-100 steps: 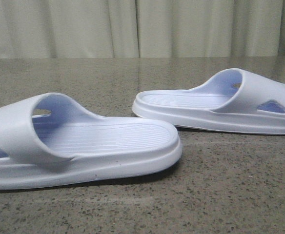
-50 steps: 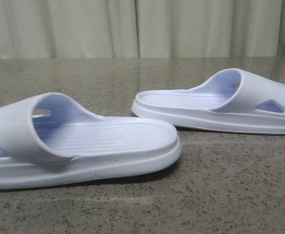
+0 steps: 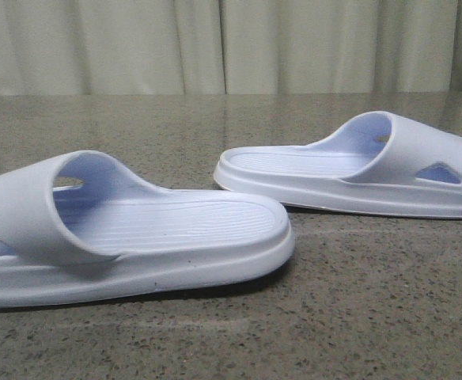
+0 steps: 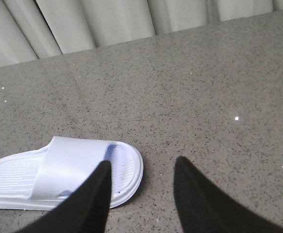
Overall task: Insert blue slippers together front up
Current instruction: 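Lower the left gripper onto the nearer slipper's strap and close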
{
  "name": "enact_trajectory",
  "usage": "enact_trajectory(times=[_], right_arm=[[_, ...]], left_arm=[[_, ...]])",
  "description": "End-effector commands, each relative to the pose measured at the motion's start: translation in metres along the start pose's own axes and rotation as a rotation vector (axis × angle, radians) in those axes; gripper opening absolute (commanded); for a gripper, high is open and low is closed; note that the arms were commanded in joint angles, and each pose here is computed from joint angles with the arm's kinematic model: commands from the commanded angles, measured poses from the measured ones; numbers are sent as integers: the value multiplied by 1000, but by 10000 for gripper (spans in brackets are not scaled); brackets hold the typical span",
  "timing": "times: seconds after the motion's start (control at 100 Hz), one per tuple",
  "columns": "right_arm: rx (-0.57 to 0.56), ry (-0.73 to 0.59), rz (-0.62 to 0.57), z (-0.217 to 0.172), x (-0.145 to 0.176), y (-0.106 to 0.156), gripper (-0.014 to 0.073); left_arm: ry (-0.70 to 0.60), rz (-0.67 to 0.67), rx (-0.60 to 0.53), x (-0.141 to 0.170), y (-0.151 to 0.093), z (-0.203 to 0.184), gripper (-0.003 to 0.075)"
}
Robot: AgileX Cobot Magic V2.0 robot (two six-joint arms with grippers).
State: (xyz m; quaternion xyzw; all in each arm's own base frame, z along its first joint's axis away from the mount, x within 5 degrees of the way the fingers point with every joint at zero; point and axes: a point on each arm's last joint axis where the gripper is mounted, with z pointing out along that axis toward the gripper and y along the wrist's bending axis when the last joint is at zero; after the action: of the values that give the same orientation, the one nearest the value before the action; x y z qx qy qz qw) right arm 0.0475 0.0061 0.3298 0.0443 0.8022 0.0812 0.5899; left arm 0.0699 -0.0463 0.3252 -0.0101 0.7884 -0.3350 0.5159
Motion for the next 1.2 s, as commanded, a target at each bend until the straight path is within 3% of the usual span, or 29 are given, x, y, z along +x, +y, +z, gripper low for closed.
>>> enact_trajectory(times=[0.0,0.1,0.22,0.36,0.81,1.19], right_arm=[[-11,-117,0,-3,-18,3,367],[-15,-153,0,-3,-22,3,366],[-18,-176,0,-3,-24,3,365],[-18,-177,0,-3,-24,3,365],[-18,-180,0,-3,-24,3,365],[-17,-172,0,-3,-23,3,365]], left_arm=[[-59,-38,14,-10,-3,0,468],[-42,-53,6,-6,0,2,470],[-46,-237,-25,4,11,9,468],[-46,-322,-59,15,23,16,468],[123,-406,-183,25,44,51,468],[199,-436,-219,30,50,62,468]])
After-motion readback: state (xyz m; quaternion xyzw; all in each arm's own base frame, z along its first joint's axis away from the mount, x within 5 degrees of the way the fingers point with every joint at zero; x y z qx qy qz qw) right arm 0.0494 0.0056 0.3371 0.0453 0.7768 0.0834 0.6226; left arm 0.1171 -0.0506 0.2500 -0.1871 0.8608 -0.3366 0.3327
